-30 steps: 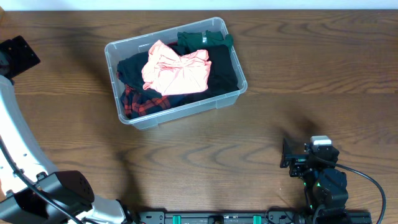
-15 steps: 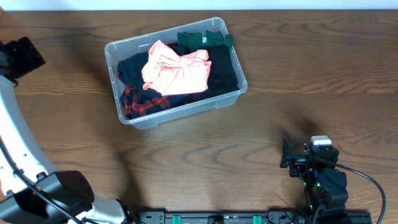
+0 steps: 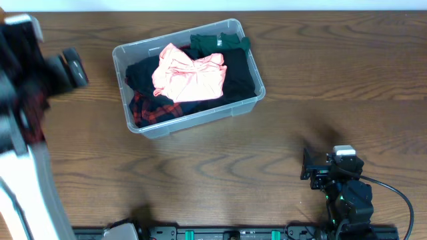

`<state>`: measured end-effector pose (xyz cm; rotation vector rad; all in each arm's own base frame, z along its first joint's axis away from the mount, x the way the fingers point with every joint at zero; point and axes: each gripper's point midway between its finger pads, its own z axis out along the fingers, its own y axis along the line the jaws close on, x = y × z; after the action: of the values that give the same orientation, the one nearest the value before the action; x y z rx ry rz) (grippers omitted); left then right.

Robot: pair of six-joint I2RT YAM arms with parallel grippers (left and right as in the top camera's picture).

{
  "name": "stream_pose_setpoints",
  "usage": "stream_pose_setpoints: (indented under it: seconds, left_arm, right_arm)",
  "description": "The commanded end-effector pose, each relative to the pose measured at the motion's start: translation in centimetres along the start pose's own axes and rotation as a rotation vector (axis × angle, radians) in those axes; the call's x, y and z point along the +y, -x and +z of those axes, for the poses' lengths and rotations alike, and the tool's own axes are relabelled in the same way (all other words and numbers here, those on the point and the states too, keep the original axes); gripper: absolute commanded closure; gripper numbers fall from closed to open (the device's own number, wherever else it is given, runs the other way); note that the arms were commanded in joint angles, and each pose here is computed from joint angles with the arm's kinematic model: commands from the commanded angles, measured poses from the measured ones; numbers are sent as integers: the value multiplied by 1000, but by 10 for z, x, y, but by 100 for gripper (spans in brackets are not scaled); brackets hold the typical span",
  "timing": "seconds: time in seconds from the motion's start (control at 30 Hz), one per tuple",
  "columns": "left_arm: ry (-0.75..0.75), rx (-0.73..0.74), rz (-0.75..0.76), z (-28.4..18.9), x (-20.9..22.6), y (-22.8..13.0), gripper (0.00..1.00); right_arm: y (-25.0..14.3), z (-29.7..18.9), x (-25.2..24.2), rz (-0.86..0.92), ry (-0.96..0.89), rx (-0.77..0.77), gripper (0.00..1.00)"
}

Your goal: Pack container

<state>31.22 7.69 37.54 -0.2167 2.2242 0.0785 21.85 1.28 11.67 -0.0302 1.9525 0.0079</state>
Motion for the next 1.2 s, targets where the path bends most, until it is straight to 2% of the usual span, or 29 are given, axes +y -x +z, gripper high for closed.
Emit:
stream_pose_setpoints:
  seconds: [0.0,0.2,0.43,0.8,1.17]
  left_arm:
    - [-48,-19,67,-15,-23,-27,2]
    - [-146,-140,145,-46,-54,-78,2]
    - [-225,-240,193,-56,-69,-127,2]
    - [-255,-446,197,-41,-72,-166,2]
    - [-257,-509,194,-32,-69,-192,2]
  right_arm:
    - [-1,0,-2,6,-9,0,1]
    - [-1,0,-2,6,-9,0,1]
    - [-1,0,-2,6,-9,0,1]
    - [-1,0,-2,6,-9,0,1]
    - [-1,0,-2,6,-9,0,1]
